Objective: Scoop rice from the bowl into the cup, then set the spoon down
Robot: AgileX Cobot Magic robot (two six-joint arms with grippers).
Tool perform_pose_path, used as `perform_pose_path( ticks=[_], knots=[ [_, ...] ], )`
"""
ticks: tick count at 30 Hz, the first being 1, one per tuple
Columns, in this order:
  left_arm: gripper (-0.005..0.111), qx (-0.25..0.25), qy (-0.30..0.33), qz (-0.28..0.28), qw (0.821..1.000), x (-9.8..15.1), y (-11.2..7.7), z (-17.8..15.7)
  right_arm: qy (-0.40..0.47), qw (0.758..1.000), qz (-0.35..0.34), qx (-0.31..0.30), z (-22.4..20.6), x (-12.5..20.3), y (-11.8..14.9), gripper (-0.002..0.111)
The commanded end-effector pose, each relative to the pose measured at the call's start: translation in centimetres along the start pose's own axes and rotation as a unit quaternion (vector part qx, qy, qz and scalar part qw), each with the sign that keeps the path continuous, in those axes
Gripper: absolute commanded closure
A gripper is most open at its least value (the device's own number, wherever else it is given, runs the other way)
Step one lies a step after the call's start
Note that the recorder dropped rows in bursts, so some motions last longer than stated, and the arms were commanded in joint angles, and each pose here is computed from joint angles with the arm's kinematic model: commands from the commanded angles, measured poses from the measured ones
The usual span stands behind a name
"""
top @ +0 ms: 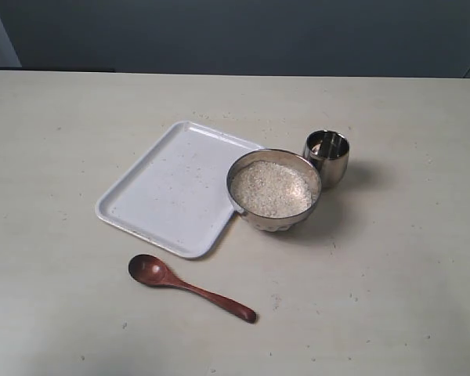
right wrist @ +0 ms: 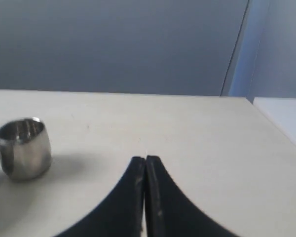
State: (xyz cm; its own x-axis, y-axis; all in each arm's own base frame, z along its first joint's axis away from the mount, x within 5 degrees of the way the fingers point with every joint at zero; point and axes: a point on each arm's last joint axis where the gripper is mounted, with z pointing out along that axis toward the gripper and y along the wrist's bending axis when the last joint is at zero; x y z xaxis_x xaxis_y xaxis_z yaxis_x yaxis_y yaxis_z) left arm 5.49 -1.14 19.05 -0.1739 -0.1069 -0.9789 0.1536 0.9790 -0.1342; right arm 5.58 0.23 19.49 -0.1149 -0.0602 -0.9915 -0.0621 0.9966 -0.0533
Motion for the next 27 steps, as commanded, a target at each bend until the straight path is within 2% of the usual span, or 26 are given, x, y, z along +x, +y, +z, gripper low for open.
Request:
perform_pose_path(
  ticks=[1,7,10,13,17,21,24,26,27],
  knots=[
    [0.106,0.001,-0.006,-0.002,1.0,-0.2,0.0,-0.1,-0.145,0.988,0.053,-0.013,-0.4,-2.6,0.1,0.107],
    [0.106,0.001,-0.006,-0.002,1.0,-0.2,0.0,-0.1,-0.295,0.947,0.128,-0.015,-1.6,-5.1,-0.4,0.107],
    [0.106,0.001,-0.006,-0.002,1.0,-0.2,0.0,-0.1,-0.329,0.908,0.256,-0.043,-2.0,-5.6,-0.8,0.107],
    [0.106,0.001,-0.006,-0.002,1.0,-0.2,0.0,-0.1,-0.322,0.866,0.375,-0.072,-2.0,-5.5,-1.1,0.107],
    [0.106,0.001,-0.006,-0.002,1.0,-0.2,0.0,-0.1,-0.317,0.853,0.407,-0.08,-1.9,-5.5,-1.1,0.107],
    [0.106,0.001,-0.006,-0.002,1.0,-0.2,0.0,-0.1,-0.343,0.824,0.44,-0.101,-2.3,-5.9,-1.2,0.107],
    [0.106,0.001,-0.006,-0.002,1.0,-0.2,0.0,-0.1,-0.311,0.861,0.39,-0.101,-2.3,-6.8,-0.7,0.107],
    [0.106,0.001,-0.006,-0.002,1.0,-0.2,0.0,-0.1,-0.257,0.902,0.336,-0.089,-1.9,-8.2,-0.3,0.107],
    [0.106,0.001,-0.006,-0.002,1.0,-0.2,0.0,-0.1,-0.201,0.937,0.279,-0.067,-1.2,-9.9,-0.2,0.107]
  ],
)
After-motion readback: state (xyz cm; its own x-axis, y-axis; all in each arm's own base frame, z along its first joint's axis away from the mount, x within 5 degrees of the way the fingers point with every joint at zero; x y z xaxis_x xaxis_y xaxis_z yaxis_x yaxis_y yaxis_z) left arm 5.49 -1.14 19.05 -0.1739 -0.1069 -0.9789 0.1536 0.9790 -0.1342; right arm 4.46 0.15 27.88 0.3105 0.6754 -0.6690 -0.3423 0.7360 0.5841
